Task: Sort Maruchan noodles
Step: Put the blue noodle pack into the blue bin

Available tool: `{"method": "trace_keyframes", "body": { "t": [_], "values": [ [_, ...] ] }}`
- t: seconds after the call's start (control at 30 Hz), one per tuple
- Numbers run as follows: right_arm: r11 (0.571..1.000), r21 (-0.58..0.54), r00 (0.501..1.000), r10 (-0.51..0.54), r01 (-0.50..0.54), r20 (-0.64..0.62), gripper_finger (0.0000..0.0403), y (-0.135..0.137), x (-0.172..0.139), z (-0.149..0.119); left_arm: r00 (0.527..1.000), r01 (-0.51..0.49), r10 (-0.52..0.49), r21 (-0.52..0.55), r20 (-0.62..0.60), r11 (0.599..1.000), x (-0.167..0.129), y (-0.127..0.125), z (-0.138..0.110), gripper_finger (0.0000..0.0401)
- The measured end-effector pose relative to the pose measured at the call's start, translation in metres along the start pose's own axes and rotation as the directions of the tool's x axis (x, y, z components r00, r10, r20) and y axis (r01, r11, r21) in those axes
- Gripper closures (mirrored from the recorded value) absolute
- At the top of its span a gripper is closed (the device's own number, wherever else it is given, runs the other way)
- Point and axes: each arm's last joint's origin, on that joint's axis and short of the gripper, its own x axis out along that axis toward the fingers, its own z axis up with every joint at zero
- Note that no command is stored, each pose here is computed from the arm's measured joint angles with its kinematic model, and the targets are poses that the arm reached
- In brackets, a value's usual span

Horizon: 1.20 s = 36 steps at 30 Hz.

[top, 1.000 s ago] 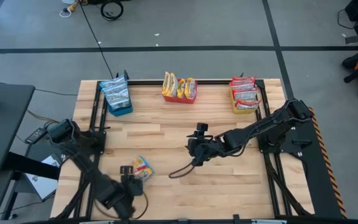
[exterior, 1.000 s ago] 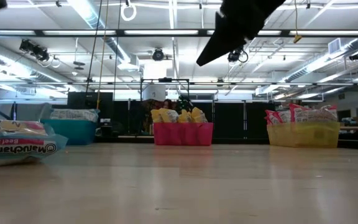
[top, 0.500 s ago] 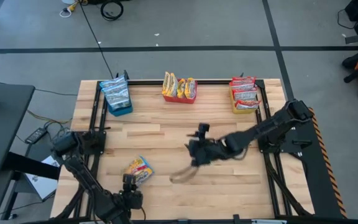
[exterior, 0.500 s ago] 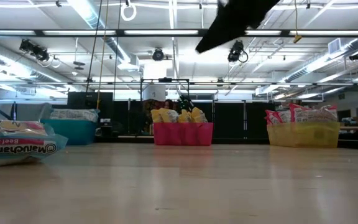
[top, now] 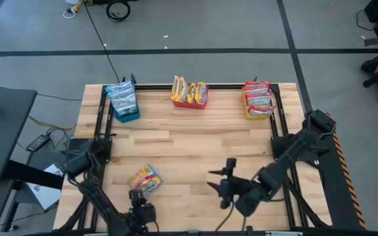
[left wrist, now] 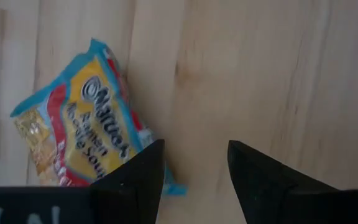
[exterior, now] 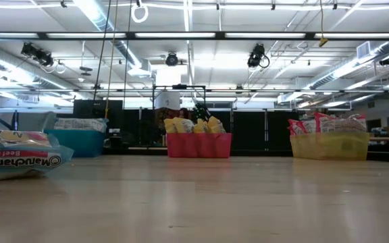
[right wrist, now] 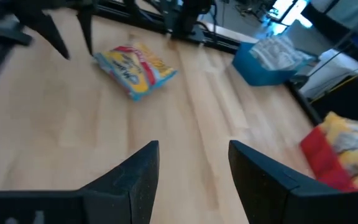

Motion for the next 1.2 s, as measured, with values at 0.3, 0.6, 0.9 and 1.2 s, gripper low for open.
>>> {"method": "trace_keyframes", "body": {
  "t": [0.3, 0.6, 0.9, 1.2],
  "values": [
    [0.998, 0.016, 0.998, 0.054, -0.054, -0.014, 0.0204, 0.011, -0.017, -0.008, 0.981, -0.19, 0.19, -0.011, -0.043, 0.982, 0.013, -0.029, 0.02, 0.0221],
    [0.997, -0.013, 0.996, 0.075, -0.076, -0.044, 0.0204, 0.011, -0.018, -0.011, 0.951, -0.304, 0.303, -0.01, -0.069, 0.953, 0.033, -0.026, 0.015, 0.0221],
    [0.996, -0.022, 0.995, 0.082, -0.083, -0.058, 0.0204, 0.011, -0.017, -0.012, 0.949, -0.292, 0.284, -0.04, -0.139, 0.955, 0.042, -0.019, 0.026, 0.0183],
    [0.997, -0.01, 0.995, 0.078, -0.079, -0.06, 0.0204, 0.01, -0.016, -0.012, 0.939, -0.325, 0.32, -0.023, -0.127, 0.945, 0.045, -0.016, 0.024, 0.0115]
  ]
}}
